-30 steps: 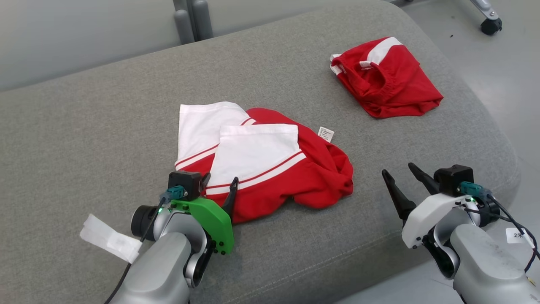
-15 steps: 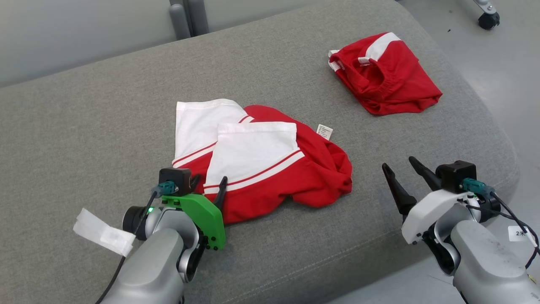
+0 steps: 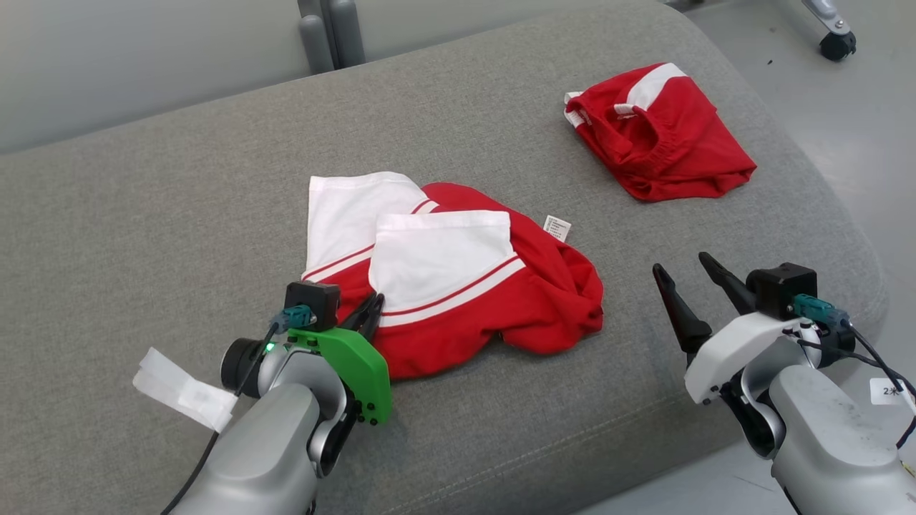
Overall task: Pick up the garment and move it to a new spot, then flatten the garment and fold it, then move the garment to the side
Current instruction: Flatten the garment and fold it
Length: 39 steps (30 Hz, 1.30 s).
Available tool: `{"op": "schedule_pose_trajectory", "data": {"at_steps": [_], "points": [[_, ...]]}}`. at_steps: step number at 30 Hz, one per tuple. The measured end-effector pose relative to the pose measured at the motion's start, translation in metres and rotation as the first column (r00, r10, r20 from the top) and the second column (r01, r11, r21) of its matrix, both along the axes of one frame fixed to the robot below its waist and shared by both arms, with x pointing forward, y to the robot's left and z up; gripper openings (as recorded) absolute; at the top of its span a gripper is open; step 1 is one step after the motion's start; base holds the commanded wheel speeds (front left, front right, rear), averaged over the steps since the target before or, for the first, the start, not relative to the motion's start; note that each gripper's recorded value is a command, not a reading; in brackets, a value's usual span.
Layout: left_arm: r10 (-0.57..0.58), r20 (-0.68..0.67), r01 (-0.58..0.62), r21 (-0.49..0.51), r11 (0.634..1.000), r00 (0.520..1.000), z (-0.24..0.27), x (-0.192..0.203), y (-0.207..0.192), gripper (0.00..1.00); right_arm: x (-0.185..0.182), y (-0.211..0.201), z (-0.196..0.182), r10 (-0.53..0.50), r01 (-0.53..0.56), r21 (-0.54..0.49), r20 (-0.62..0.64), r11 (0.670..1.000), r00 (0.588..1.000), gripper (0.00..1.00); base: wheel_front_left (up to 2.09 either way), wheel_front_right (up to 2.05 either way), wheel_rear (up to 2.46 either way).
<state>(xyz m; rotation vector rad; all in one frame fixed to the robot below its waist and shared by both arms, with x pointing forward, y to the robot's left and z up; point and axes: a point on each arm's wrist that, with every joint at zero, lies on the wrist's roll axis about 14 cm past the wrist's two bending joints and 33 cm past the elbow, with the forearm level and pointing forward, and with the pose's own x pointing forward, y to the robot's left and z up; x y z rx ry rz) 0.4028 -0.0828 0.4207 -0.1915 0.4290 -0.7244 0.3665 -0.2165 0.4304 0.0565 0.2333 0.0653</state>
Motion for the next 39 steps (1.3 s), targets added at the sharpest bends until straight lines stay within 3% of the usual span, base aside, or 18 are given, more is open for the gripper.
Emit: {"op": "schedule_pose_trajectory", "data": {"at_steps": [7, 20, 25, 29, 34, 39], "points": [[0.036, 0.143, -0.021, -0.101, 0.995, 0.989, 0.051, 0.022, -0.005, 0.00, 0.000, 0.002, 0.004, -0.003, 0.003, 0.005, 0.016, 1.000, 1.000, 1.00, 0.00, 0.00, 0.00], [0.140, 0.387, -0.007, -0.325, 0.946, 0.911, 0.175, 0.044, -0.002, 0.00, 0.002, 0.011, 0.013, 0.019, -0.019, 0.007, 0.052, 1.000, 0.998, 1.00, 0.00, 0.00, 0.00], [0.305, 0.467, -0.057, -0.473, 0.879, 0.830, 0.245, 0.052, 0.031, 0.00, 0.001, 0.018, 0.013, 0.034, -0.035, 0.015, 0.056, 0.999, 0.998, 1.00, 0.00, 0.00, 0.00], [0.448, 0.510, -0.145, -0.528, 0.837, 0.734, 0.277, 0.061, 0.080, 0.00, 0.003, 0.024, 0.013, 0.052, -0.053, 0.019, 0.058, 0.998, 0.997, 1.00, 0.00, 0.00, 0.00], [0.605, 0.462, -0.369, -0.505, 0.780, 0.649, 0.241, 0.065, 0.166, 0.00, 0.007, 0.036, 0.013, 0.092, -0.093, 0.014, 0.061, 0.996, 0.994, 1.00, 0.00, 0.00, 0.00], [0.676, 0.357, -0.578, -0.352, 0.737, 0.645, 0.150, 0.040, 0.225, 0.00, 0.007, 0.047, 0.008, 0.125, -0.126, 0.012, 0.049, 0.992, 0.991, 1.00, 0.00, 0.00, 0.00]]}}
